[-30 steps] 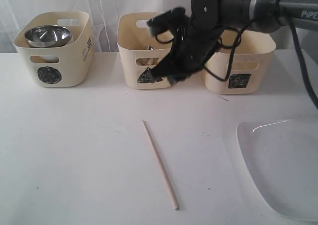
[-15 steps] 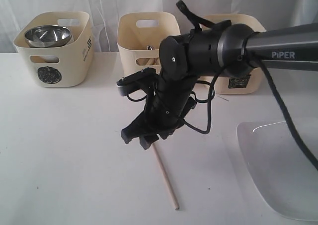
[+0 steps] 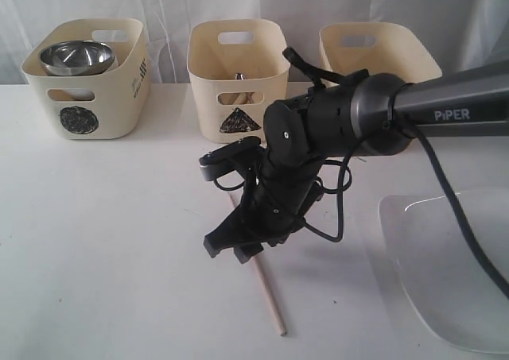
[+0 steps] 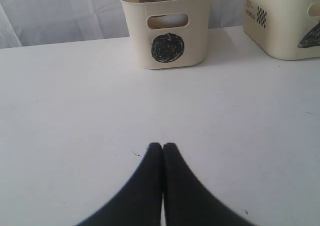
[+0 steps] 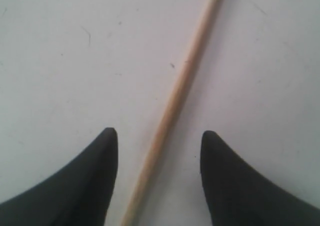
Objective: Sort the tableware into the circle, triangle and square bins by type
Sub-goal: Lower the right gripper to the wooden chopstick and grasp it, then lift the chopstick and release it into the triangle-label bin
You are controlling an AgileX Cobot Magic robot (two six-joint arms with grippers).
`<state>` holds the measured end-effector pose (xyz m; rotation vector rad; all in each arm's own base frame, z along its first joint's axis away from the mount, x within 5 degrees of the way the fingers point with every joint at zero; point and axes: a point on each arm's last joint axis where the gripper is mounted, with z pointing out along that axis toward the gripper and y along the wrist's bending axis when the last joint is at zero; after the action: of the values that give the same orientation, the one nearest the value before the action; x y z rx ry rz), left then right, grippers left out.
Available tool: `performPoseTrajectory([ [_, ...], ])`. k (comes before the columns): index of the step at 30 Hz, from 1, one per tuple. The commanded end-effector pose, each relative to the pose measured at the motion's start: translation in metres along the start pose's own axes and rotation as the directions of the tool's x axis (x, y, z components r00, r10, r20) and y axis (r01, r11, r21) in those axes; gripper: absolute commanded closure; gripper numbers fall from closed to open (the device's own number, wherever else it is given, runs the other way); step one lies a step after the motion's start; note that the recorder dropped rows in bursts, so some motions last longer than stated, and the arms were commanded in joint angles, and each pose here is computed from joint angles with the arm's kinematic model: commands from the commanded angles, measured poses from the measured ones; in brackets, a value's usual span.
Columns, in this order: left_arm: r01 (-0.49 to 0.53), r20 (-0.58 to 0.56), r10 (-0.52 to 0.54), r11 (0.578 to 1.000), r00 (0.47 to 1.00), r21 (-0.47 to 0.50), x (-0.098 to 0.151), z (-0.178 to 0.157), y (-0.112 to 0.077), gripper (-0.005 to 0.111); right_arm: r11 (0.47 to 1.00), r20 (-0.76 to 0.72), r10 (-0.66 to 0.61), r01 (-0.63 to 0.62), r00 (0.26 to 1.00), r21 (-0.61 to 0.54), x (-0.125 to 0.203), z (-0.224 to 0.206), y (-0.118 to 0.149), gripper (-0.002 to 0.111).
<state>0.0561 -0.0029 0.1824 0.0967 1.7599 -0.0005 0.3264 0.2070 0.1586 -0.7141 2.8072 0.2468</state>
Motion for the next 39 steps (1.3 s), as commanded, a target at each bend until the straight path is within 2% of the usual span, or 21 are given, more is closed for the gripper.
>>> performPoseTrajectory([
  [1,0.007,0.002,-0.007,1.000,1.000,0.006,0.001,0.000,0.000,0.107,1.000,-0.031,-0.002,0.002,1.000,0.005,0.006,0.009,0.000,0.059],
  [9,0.007,0.002,-0.007,1.000,1.000,0.006,0.001,0.000,0.000,0.107,1.000,-0.114,-0.024,0.024,0.993,-0.001,0.014,0.036,0.010,0.060],
  [11,0.007,0.002,-0.007,1.000,1.000,0.006,0.001,0.000,0.000,0.107,1.000,-0.131,-0.027,0.027,0.991,-0.002,0.016,0.042,0.011,0.063],
  [13,0.007,0.002,-0.007,1.000,1.000,0.006,0.001,0.000,0.000,0.107,1.000,-0.147,-0.026,0.026,0.989,-0.002,0.018,0.048,0.011,0.079],
  [14,0.007,0.002,-0.007,1.000,1.000,0.006,0.001,0.000,0.000,0.107,1.000,-0.140,-0.028,0.028,0.990,-0.002,0.017,0.048,0.011,0.096],
  [15,0.007,0.002,-0.007,1.000,1.000,0.006,0.001,0.000,0.000,0.107,1.000,-0.122,-0.026,0.026,0.992,-0.001,0.016,0.047,0.011,0.107],
  [19,0.007,0.002,-0.007,1.000,1.000,0.006,0.001,0.000,0.000,0.107,0.994,0.102,0.107,-0.106,0.989,-0.011,0.001,0.023,0.002,0.108],
  [21,0.007,0.002,-0.007,1.000,1.000,0.006,0.001,0.000,0.000,0.107,0.977,0.285,0.210,-0.210,0.935,-0.031,0.007,0.000,-0.013,0.108],
  [24,0.007,0.002,-0.007,1.000,1.000,0.006,0.001,0.000,0.000,0.107,0.965,0.520,0.247,-0.256,0.818,-0.054,0.017,-0.034,-0.030,0.108],
  [26,0.007,0.002,-0.007,1.000,1.000,0.006,0.001,0.000,0.000,0.107,0.949,0.701,0.282,-0.297,0.655,-0.104,0.015,-0.067,-0.041,0.108],
  [27,0.007,0.002,-0.007,1.000,1.000,0.006,0.001,0.000,0.000,0.107,0.936,0.793,0.302,-0.323,0.529,-0.141,0.009,-0.085,-0.052,0.108],
  [29,0.007,0.002,-0.007,1.000,1.000,0.006,0.001,0.000,0.000,0.107,0.930,0.887,0.279,-0.334,0.367,-0.155,-0.004,-0.108,-0.071,0.108],
  [32,0.007,0.002,-0.007,1.000,1.000,0.006,0.001,0.000,0.000,0.107,0.918,0.905,0.277,-0.369,0.322,-0.149,-0.021,-0.116,-0.093,0.108],
  [39,0.007,0.002,-0.007,1.000,1.000,0.006,0.001,0.000,0.000,0.107,0.891,0.898,0.319,-0.419,0.302,-0.176,-0.072,-0.113,-0.128,0.108],
])
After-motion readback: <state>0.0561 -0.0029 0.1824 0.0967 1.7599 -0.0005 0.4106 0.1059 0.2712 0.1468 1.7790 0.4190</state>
